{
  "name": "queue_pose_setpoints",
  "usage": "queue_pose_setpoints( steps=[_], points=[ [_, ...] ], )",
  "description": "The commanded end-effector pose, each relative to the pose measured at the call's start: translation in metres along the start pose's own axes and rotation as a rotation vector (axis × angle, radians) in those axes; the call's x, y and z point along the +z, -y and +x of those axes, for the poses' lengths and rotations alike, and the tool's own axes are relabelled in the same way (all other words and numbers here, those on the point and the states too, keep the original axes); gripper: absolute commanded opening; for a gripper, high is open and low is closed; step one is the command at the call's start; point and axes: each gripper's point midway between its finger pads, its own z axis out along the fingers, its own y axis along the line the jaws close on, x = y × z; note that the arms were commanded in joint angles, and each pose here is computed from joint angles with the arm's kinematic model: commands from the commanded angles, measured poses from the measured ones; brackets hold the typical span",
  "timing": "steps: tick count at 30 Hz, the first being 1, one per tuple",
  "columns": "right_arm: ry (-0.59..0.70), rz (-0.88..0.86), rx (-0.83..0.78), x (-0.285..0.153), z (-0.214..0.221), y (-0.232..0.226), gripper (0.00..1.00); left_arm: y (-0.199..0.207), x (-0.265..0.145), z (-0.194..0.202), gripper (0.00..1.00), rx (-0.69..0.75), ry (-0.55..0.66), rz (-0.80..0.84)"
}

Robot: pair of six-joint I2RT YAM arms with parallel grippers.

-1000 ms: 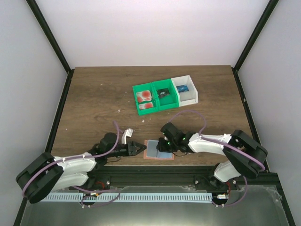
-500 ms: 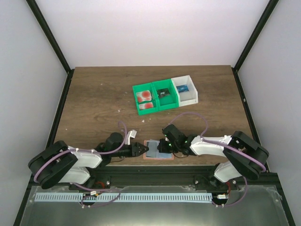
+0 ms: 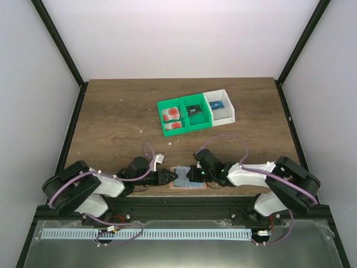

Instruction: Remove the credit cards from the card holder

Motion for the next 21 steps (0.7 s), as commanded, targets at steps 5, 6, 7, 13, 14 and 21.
queue_pose_setpoints(
  steps=[5, 6, 7, 13, 14, 21],
  points=[
    [-0.060, -0.006, 0.004, 0.003, 0.020, 0.008, 0.01, 0.017, 0.008, -0.003, 0.49, 0.037, -0.006, 0.076],
    [-0.059, -0.007, 0.004, 0.003, 0.020, 0.008, 0.01, 0.016, 0.008, -0.002, 0.49, 0.035, -0.009, 0.076],
    [-0.059, -0.007, 0.005, 0.003, 0.020, 0.008, 0.01, 0.016, 0.009, -0.001, 0.49, 0.034, -0.013, 0.077],
    [-0.057, -0.015, 0.009, 0.003, 0.020, 0.007, 0.00, 0.014, 0.015, 0.000, 0.49, 0.028, -0.030, 0.073],
    [-0.055, -0.017, 0.010, 0.003, 0.020, 0.007, 0.00, 0.013, 0.017, 0.001, 0.49, 0.027, -0.034, 0.071],
    [-0.041, -0.026, 0.014, 0.002, 0.017, 0.005, 0.01, 0.022, 0.020, 0.002, 0.47, 0.008, -0.038, 0.115]
  ],
)
